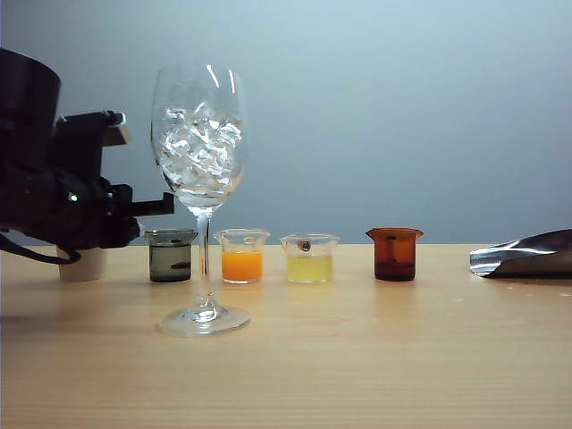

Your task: Pick up the first measuring cup from the left, pour the coconut rum inside into the goblet, and finally put the measuring cup back in its original place.

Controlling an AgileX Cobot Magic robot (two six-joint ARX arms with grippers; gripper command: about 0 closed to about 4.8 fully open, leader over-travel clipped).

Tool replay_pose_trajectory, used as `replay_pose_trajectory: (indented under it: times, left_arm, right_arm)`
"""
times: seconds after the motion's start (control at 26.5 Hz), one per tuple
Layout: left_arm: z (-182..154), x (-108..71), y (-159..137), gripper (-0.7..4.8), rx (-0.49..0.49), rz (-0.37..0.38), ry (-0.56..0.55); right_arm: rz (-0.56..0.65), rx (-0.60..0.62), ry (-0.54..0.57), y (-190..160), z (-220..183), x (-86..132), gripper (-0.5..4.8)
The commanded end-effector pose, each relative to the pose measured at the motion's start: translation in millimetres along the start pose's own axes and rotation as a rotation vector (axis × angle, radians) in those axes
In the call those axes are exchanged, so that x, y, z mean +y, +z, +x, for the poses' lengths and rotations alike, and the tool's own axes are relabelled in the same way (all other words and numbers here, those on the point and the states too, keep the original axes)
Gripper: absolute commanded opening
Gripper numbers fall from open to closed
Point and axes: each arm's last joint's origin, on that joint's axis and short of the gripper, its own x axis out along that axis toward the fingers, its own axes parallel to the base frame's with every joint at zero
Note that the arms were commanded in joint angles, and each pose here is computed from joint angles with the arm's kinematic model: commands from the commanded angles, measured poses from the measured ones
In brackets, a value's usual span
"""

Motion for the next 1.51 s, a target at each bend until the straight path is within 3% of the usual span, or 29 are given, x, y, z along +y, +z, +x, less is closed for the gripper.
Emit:
replay_pose_trajectory:
  times: [0.04,0.42,0.45,0.6,0.76,0.79,1.51]
  left_arm:
    - [9.5,-2.1,-1.6,-0.06,-0.006,-0.008,-0.004]
    - [18.3,-3.0,-12.1,0.01,0.030,-0.027,-0.001]
    - [18.4,-3.2,-12.5,0.22,0.031,-0.027,-0.010]
    - [18.8,-3.8,-12.7,2.30,0.033,-0.027,-0.025]
    - [19.8,-3.8,-12.7,3.97,0.033,-0.026,-0.025]
    - [20.7,-4.0,-12.8,4.10,0.032,-0.027,-0.025]
    - [63.7,-10.9,-20.6,4.02,0.030,-0.019,-0.004]
  right_arm:
    - [-0.007,-0.003,0.004,0.2,2.4,-0.1,-0.09]
    - [-0.005,0.036,0.003,-6.9,10.8,-1.3,-0.09]
    - [-0.006,0.043,0.003,-8.2,12.2,-1.5,-0.09]
    - [-0.005,0.059,0.003,-11.0,15.0,-1.8,-0.09]
    - [-0.004,0.063,0.005,-11.9,16.2,-1.9,-0.09]
    - [-0.004,0.064,0.009,-12.0,16.3,-1.8,-0.09]
    - [-0.019,0.106,0.029,-16.2,16.0,-1.3,-0.09]
